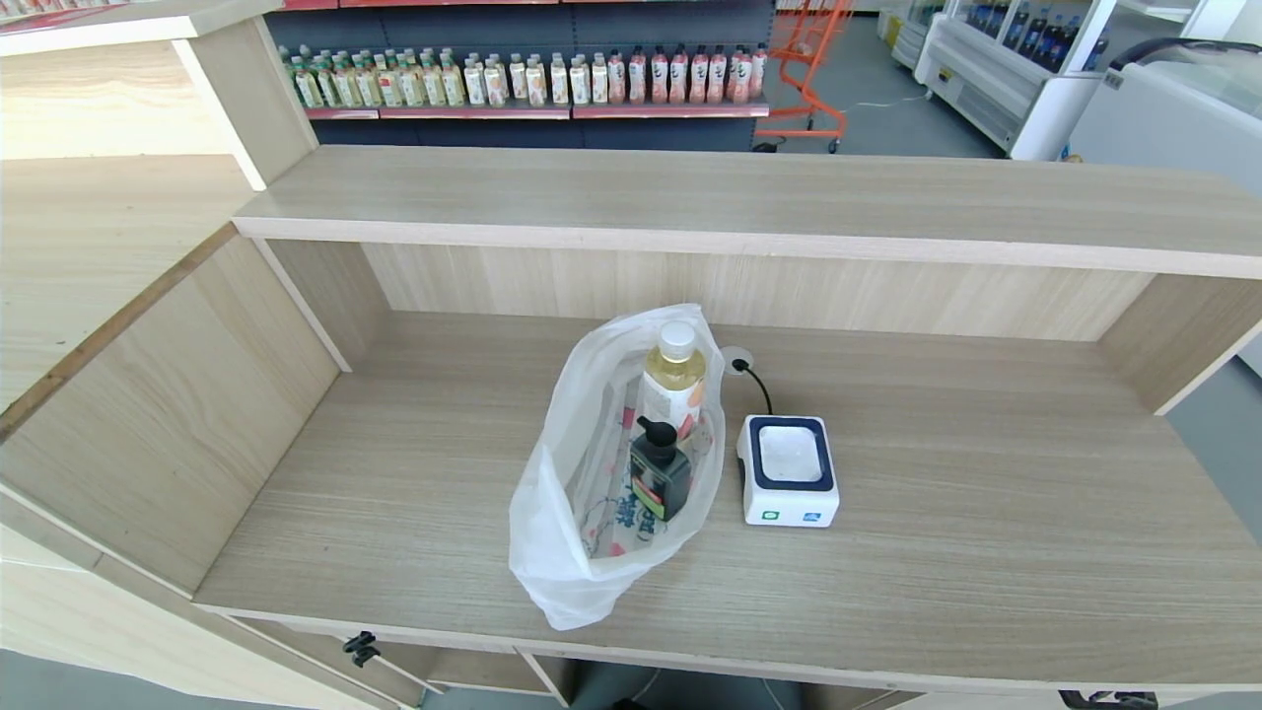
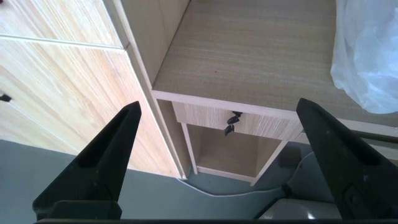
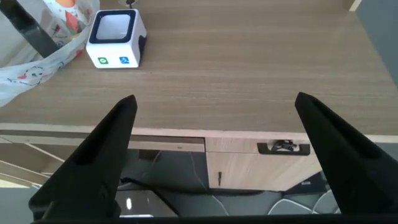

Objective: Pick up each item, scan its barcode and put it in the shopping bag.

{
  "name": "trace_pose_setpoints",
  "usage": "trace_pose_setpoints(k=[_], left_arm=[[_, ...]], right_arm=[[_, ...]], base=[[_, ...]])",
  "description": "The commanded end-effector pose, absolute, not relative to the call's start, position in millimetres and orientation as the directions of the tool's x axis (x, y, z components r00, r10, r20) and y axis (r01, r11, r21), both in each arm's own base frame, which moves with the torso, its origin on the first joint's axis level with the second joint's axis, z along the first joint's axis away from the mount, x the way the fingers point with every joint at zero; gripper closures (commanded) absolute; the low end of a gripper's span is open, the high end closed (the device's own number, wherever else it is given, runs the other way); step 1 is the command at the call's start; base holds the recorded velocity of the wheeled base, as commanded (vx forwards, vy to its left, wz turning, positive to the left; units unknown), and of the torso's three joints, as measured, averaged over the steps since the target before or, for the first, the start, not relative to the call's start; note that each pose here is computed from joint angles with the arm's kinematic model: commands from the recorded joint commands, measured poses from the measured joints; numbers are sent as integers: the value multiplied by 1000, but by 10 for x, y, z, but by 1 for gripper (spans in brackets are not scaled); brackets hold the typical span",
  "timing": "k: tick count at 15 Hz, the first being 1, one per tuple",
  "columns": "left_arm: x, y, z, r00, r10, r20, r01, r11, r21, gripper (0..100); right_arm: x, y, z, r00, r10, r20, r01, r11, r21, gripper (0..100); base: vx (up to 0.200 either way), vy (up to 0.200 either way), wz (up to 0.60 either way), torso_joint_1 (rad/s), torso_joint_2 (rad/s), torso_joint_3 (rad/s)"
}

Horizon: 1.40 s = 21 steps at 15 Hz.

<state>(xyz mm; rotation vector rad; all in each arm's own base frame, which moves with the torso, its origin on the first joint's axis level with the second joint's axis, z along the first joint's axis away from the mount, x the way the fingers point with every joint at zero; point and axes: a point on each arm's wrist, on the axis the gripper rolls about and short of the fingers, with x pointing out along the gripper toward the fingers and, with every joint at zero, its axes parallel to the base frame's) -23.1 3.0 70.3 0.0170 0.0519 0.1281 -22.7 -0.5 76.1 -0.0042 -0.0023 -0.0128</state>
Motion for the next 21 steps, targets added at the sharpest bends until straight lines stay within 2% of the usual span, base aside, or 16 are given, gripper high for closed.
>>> trace_pose_setpoints(k=[1,2,10,17,21], left_arm=[[-231,30,703,990,129,-50,-128,992,20,0],[-231,30,703,990,129,-50,-128,992,20,0],[-230,30,703,990,129,-52,-127,992,24,0],[-230,30,703,990,129,-52,-127,992,24,0],[-226,30,705,990,129,-58,-127,992,24,0]], right_arm=[[-228,-5,760,1000,-12,5,12,1000,-3,0],[-228,-5,760,1000,-12,5,12,1000,-3,100],[-228,-5,758,1000,-12,3,12,1000,-6,100],[-228,-5,760,1000,-12,5,12,1000,-6,100],[-228,-5,758,1000,-12,3,12,1000,-6,100]], base=[[0,0,0,0,0,0],[0,0,0,0,0,0],[0,0,0,0,0,0],[0,-200,0,4,1,0],[50,0,0,1,-1,1]])
